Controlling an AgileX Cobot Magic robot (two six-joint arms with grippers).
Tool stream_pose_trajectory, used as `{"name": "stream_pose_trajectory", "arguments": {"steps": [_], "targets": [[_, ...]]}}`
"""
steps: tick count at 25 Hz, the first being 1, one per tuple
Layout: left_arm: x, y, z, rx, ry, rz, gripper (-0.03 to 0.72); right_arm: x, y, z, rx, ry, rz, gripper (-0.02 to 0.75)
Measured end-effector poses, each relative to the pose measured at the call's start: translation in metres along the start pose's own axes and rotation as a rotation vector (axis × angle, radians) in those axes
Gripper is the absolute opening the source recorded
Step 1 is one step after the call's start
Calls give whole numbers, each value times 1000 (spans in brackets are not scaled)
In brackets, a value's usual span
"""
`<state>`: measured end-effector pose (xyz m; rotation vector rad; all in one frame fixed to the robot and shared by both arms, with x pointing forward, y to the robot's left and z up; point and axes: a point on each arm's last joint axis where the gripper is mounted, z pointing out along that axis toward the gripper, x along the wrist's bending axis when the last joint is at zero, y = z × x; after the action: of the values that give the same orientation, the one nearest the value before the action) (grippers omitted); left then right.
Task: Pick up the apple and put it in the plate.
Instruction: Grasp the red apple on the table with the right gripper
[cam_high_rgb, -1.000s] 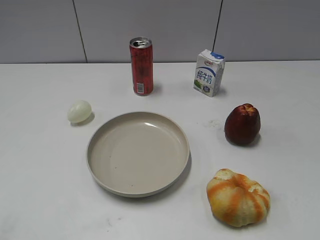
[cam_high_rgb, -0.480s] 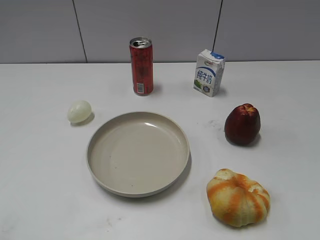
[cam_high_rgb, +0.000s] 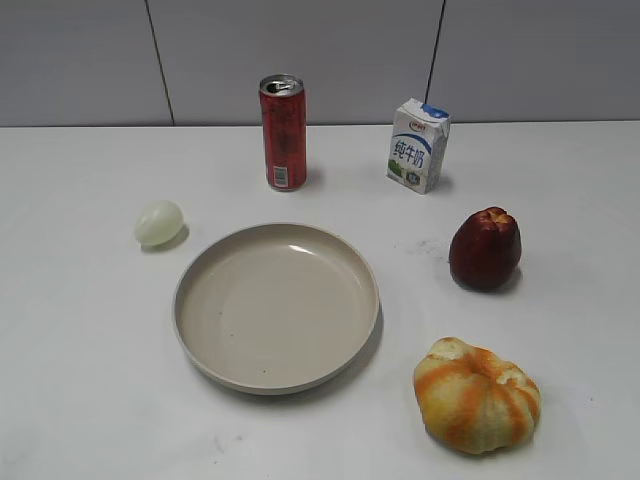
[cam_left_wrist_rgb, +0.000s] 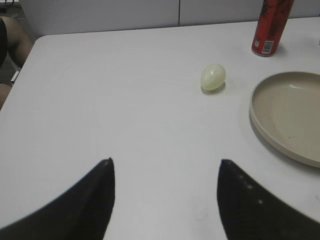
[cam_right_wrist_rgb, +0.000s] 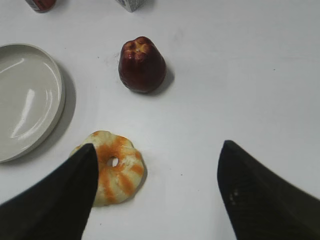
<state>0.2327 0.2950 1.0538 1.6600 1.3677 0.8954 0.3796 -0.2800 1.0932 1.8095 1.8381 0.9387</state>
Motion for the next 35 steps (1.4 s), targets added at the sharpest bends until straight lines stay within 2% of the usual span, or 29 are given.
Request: {"name": "stream_pose_trajectory", "arguments": {"steps": [9,16,20,23,31,35], "targets": [[0,0,0,0,0,0,491,-1,64,71,170,56,32,592],[0,0,0,0,0,0,491,3,95,136,298,113,29,592],[0,0,0,0,0,0,491,23,100,169,368,93,-87,592],[0,0,0,0,0,0,491,36,104,191,406,37,-134,592],[0,0,0,0,0,0,491,32,86,255,551,-24,-100,592],[0,0,0,0,0,0,491,28,72,282,582,-35,-90,592]]}}
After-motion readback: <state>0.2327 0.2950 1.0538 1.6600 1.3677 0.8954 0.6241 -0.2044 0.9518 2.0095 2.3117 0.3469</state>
